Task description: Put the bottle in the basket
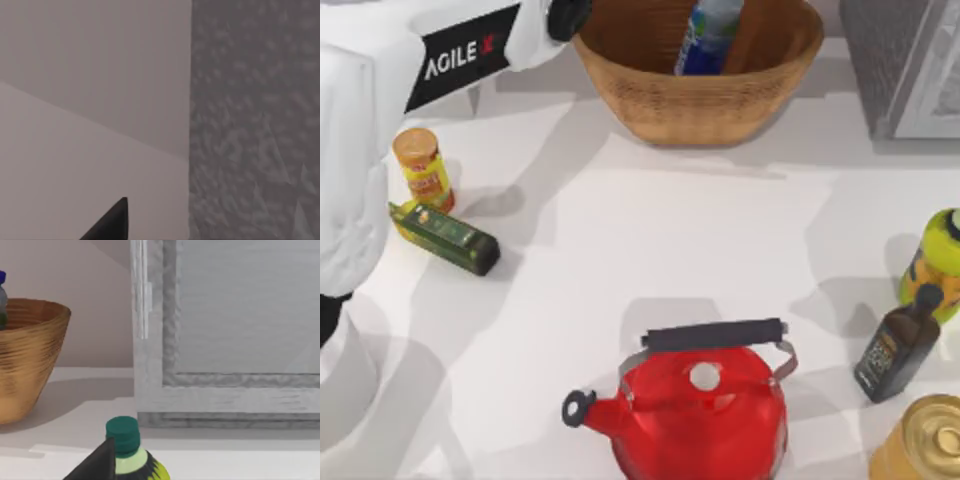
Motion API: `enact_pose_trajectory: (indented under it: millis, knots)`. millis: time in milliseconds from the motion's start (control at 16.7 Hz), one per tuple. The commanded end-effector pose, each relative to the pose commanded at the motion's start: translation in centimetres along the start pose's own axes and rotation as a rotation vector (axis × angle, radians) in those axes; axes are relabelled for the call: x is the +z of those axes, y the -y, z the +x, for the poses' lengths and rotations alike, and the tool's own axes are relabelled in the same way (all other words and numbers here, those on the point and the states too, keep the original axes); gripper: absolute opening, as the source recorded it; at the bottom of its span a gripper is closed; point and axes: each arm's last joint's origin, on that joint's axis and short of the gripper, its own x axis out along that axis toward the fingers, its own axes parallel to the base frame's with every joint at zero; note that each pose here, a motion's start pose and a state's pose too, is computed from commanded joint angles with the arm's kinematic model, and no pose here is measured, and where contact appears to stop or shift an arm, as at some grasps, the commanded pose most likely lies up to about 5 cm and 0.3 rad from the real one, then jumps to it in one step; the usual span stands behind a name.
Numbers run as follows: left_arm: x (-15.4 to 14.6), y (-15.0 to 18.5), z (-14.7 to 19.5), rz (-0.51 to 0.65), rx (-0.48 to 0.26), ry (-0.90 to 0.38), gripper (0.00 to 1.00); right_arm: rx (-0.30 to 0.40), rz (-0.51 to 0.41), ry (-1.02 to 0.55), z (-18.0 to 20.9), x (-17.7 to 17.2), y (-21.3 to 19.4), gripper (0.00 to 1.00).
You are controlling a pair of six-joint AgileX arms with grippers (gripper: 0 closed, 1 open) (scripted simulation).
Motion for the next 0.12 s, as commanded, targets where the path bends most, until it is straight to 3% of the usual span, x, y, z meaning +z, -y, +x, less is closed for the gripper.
enact_pose_trajectory:
  millis: [120]
  knots:
    - [0.00, 0.00, 0.00, 0.000, 0.000, 0.000, 1.00, 0.000, 0.000, 0.000, 0.00, 0.00, 0.00, 1.00]
